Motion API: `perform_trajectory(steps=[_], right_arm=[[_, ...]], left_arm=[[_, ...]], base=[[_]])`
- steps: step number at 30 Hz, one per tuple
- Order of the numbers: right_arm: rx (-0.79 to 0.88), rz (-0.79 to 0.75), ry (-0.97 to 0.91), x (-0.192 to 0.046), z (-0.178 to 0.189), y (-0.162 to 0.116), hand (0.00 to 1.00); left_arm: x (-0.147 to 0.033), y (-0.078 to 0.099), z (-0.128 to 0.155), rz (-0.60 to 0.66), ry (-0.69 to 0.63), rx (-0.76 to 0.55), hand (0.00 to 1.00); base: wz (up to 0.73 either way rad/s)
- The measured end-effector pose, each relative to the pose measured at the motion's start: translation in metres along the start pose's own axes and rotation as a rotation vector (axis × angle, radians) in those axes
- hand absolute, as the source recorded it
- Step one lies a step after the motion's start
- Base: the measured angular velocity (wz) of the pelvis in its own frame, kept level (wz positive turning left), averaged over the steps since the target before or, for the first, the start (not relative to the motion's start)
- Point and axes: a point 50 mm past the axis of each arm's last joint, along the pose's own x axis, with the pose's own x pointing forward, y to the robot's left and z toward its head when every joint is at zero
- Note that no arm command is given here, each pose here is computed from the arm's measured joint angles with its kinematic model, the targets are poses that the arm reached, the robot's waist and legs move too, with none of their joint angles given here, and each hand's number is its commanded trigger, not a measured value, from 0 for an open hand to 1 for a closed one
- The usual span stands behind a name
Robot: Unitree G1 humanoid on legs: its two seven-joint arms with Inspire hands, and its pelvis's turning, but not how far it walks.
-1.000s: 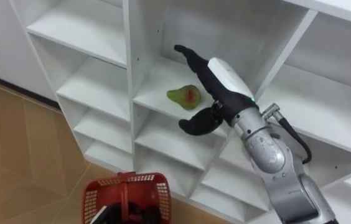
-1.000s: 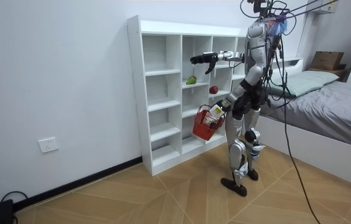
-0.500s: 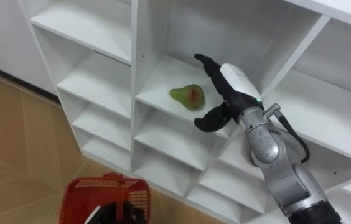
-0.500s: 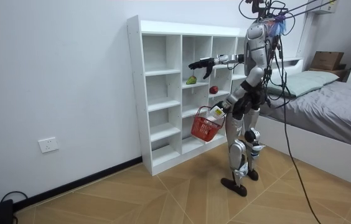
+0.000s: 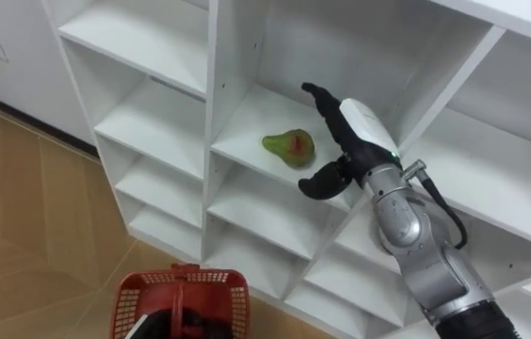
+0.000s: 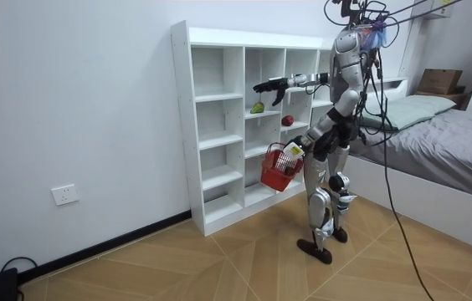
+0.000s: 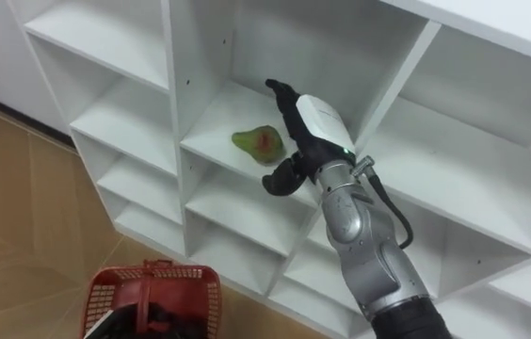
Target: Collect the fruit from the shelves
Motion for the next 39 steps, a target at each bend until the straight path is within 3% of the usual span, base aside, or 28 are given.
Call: perform_trajectory(steps=[39], right_arm=[[-0.124,0.129,0.049,-0.004,-0.013,0.033,0.00]], left_arm=[[-0.005,0.001,-0.007,-0.044,0.021,-0.001,1.00]], base=[[0.02]])
